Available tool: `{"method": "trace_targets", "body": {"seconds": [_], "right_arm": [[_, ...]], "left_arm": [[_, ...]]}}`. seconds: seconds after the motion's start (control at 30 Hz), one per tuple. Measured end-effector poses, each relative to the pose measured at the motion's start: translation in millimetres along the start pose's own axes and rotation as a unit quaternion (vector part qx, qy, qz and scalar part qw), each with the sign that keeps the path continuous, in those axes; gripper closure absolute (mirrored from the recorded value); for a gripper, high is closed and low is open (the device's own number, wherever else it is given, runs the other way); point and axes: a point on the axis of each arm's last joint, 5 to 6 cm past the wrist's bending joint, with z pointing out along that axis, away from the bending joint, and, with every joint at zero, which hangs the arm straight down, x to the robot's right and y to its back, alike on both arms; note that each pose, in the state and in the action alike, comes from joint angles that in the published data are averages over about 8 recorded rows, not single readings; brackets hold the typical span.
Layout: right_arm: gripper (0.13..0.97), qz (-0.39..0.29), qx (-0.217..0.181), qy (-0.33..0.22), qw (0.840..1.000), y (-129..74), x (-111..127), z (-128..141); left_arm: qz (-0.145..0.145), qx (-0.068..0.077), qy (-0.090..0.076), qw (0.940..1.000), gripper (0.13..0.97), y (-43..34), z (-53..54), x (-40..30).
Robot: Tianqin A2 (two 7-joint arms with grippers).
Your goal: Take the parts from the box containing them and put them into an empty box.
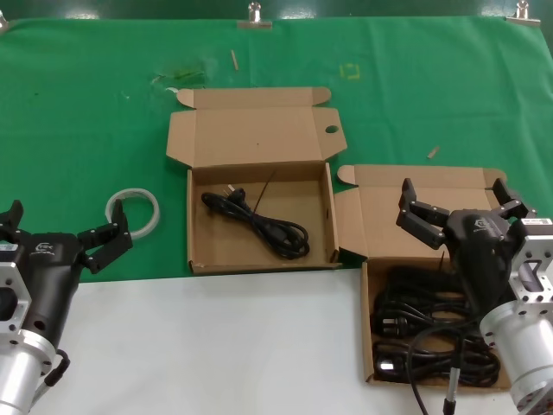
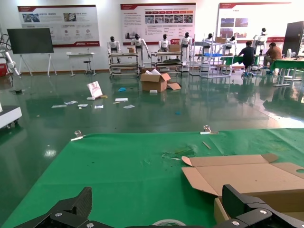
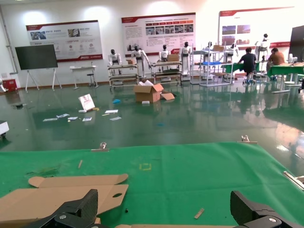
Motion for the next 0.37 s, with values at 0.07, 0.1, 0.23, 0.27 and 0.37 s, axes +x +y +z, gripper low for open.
{"method": "trace_targets", "body": {"seconds": [0.07, 0.1, 0.23, 0.27, 0.37], "right_arm": [[0.130, 0.000, 0.000, 0.000, 1.000, 0.0, 0.0, 0.0], [0.130, 0.000, 0.000, 0.000, 1.000, 0.0, 0.0, 0.0], [0.130, 0.000, 0.000, 0.000, 1.000, 0.0, 0.0, 0.0], [0.130, 0.000, 0.000, 0.000, 1.000, 0.0, 0.0, 0.0], [0.130, 0.000, 0.000, 0.000, 1.000, 0.0, 0.0, 0.0]], "left_arm": [[0.000, 0.000, 0.000, 1.0000, 0.132, 0.0, 0.0, 0.0], [0.000, 0.000, 0.000, 1.0000, 0.132, 0.0, 0.0, 0.0], [0.000, 0.000, 0.000, 1.0000, 0.132, 0.0, 0.0, 0.0], [0.000, 0.000, 0.000, 1.0000, 0.132, 0.0, 0.0, 0.0], [0.000, 0.000, 0.000, 1.0000, 0.132, 0.0, 0.0, 0.0]]}}
